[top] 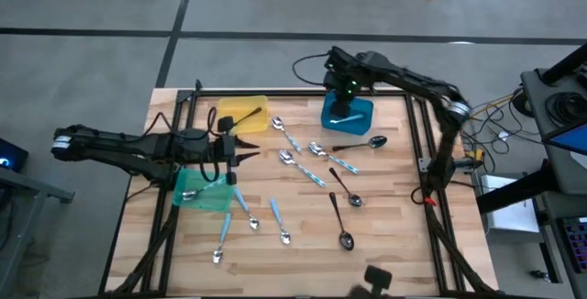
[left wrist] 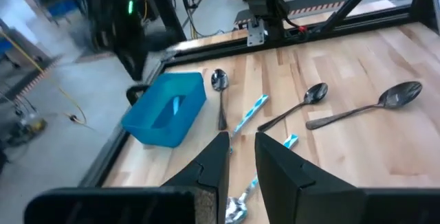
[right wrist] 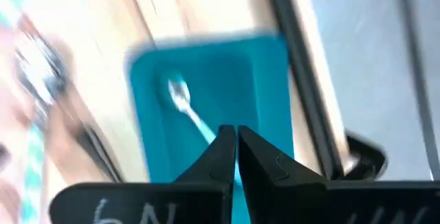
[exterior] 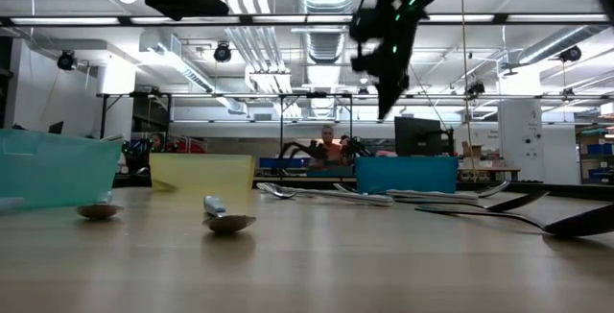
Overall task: Sort silverware by color (type)
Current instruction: Put the blue patterned spoon into the green bin
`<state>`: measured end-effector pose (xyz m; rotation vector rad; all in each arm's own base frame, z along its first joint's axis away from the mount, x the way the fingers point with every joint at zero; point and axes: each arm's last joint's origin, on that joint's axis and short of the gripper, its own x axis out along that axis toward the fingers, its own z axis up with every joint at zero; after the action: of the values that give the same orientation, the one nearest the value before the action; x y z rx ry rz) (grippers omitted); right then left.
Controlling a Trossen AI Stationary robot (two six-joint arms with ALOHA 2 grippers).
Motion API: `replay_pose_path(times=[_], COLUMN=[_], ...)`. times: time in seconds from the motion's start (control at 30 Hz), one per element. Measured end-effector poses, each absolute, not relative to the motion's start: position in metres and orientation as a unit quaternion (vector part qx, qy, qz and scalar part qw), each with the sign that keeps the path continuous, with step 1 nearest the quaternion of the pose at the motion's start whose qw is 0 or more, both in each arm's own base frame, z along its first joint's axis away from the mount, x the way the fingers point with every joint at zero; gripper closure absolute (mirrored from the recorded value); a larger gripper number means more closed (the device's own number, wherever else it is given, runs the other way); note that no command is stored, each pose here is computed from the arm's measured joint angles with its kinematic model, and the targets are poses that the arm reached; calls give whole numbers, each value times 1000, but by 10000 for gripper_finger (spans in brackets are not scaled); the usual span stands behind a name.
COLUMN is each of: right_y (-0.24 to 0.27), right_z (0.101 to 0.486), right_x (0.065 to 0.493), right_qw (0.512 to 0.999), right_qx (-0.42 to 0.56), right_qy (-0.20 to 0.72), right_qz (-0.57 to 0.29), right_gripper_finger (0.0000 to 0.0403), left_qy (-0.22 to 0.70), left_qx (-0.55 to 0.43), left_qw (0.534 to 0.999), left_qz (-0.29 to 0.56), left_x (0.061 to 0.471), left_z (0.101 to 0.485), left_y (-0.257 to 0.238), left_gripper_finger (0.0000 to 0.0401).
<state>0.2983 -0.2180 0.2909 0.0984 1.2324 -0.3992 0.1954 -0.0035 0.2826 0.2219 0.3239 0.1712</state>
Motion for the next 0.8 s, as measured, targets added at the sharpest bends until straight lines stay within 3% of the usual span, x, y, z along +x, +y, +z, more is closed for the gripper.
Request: replay_pose_path(times=[0.3,0.57,0.8], right_y=[-136,-85,-66], right_z=[315,298,274], right_x=[281,265,252], right_qw=[911,942,949], right_qx=[-11,-57,-76], right_qy=[361,282,270], right_qz=[-198,-174,-147], right_gripper_finger=[394,394,394], left_qy=[194,298,404], left_qx=[15,-67,-18], left_qw=[976,948,913], left_qz=[100,92,50], left_x=[211,232,250], left_z=[266,252,236], left_y=[-4,-7,-11], left_gripper_finger=[349,349,349])
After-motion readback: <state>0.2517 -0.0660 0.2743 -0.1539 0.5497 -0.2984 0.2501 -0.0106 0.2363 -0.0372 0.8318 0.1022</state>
